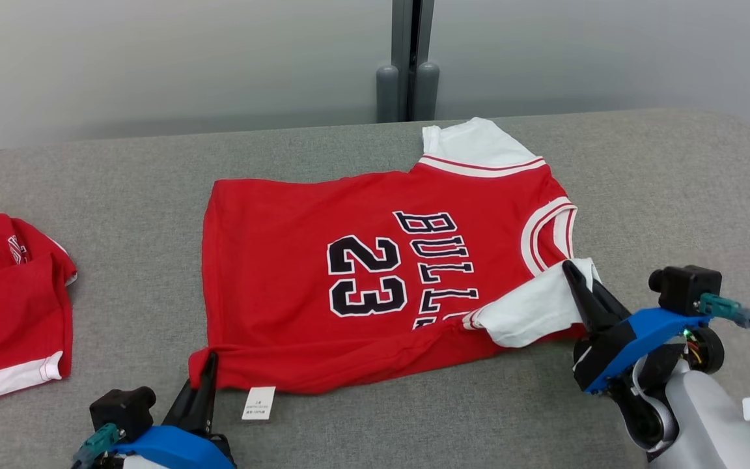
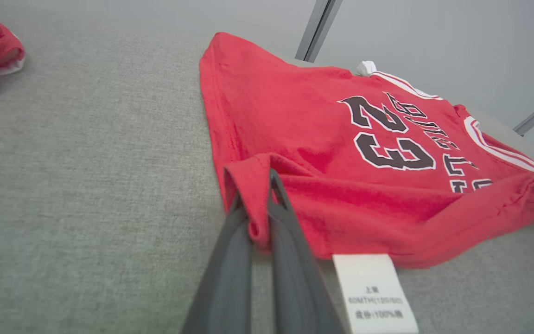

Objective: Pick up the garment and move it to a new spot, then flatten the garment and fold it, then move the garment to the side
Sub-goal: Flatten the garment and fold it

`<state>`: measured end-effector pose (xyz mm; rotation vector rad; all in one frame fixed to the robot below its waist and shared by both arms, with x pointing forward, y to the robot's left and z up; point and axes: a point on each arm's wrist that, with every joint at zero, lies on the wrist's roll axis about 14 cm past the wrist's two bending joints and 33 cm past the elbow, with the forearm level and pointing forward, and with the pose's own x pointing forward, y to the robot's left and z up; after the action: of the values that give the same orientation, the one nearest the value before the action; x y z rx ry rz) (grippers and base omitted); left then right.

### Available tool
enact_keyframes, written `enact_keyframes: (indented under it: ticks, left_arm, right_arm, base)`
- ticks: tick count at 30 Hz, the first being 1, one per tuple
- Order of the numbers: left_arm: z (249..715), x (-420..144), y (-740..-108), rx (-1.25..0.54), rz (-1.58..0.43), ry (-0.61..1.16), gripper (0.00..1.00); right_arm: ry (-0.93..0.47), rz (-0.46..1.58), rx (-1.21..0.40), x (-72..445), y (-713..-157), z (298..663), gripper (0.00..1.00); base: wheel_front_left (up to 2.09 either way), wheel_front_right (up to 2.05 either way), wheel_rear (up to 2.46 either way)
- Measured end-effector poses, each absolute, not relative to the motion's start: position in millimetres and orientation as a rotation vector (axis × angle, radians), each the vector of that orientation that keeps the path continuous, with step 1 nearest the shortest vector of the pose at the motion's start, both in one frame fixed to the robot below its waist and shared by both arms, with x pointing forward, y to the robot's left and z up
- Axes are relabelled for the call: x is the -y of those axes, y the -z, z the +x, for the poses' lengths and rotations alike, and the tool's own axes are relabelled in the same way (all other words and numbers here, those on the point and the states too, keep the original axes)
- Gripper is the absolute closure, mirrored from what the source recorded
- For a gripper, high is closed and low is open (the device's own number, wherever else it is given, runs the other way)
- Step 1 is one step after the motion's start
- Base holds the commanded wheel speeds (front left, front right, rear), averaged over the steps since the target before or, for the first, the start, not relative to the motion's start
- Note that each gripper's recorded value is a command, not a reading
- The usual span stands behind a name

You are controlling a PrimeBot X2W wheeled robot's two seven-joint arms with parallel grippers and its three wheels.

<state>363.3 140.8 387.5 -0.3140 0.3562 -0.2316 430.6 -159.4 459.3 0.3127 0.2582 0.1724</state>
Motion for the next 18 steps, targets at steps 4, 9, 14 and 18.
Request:
enact_keyframes:
  ticks: [4, 9, 14, 18]
  left_arm:
    - [374.0, -138.1, -392.6, -0.342, -0.295, 0.256, 1.00]
    - [388.8, -134.6, -398.0, -0.327, -0.276, 0.282, 1.00]
    - [404.8, -135.3, -397.5, -0.332, -0.259, 0.291, 1.00]
    - [417.3, -140.3, -392.6, -0.348, -0.242, 0.284, 1.00]
  right_arm:
    - [-0.183, 0.283, -0.287, 158.0, -455.8, 445.2, 1.00]
    - [-0.170, 0.267, -0.304, 162.2, -451.6, 463.2, 1.00]
    - [-0.163, 0.253, -0.317, 162.3, -444.9, 477.2, 1.00]
    - [-0.155, 0.246, -0.314, 161.6, -439.5, 484.7, 1.00]
  base:
    - [0.00, 0.00, 0.00]
    - [0.00, 0.00, 0.00]
    - [0.00, 0.00, 0.00]
    - [0.00, 0.00, 0.00]
